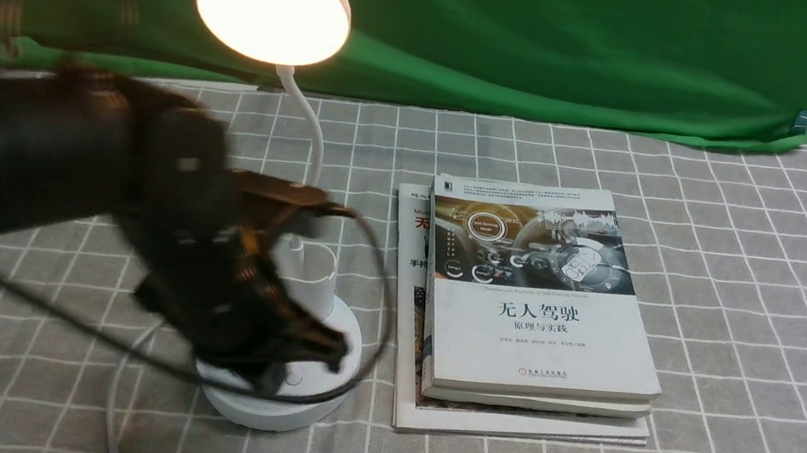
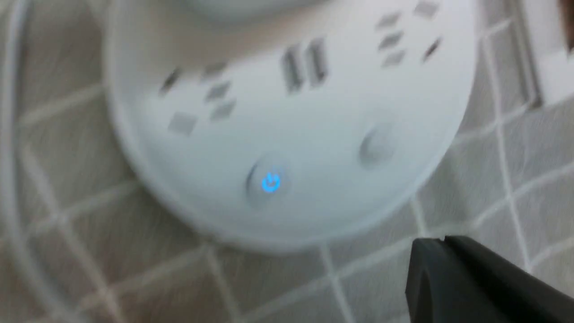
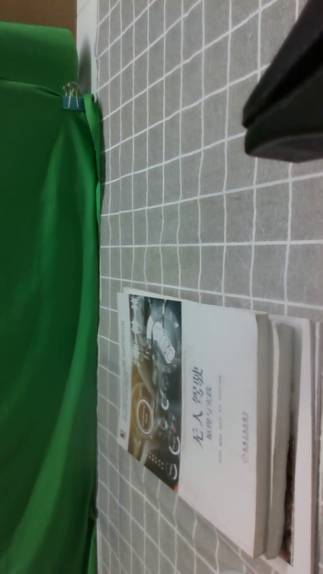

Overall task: Turn off the desk lamp on the grey coffee tablecloth by hand.
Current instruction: 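Press the power button on the round power strip under the lamp with the left gripper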

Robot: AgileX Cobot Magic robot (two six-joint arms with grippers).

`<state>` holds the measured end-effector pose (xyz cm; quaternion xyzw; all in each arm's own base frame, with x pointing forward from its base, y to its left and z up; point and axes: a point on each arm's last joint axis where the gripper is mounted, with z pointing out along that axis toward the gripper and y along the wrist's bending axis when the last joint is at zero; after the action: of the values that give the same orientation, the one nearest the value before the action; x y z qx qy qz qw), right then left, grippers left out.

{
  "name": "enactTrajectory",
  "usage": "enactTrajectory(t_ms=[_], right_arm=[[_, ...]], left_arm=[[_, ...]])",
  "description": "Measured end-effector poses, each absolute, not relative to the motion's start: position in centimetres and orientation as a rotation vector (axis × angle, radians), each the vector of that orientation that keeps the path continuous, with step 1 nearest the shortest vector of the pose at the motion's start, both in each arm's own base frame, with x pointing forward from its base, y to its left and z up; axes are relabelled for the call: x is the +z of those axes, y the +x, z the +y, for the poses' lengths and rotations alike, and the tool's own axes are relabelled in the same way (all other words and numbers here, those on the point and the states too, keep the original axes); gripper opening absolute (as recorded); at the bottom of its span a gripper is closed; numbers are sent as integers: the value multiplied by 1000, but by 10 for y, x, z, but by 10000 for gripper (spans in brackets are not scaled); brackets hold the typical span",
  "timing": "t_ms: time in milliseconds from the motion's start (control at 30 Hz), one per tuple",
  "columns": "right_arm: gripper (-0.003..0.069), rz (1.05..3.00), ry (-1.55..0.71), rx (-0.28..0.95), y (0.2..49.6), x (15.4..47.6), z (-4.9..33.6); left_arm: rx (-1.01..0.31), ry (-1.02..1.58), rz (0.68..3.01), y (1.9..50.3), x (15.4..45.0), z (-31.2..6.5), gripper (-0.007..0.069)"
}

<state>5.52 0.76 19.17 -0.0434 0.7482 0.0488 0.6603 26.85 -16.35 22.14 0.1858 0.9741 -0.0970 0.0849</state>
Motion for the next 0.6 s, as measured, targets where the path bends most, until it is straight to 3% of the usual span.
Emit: enactTrajectory(t_ms=[600], right_arm=[[36,1693,-98,111,55,192,8]], left_arm=[[-235,596,2998,293,202,-178,4]])
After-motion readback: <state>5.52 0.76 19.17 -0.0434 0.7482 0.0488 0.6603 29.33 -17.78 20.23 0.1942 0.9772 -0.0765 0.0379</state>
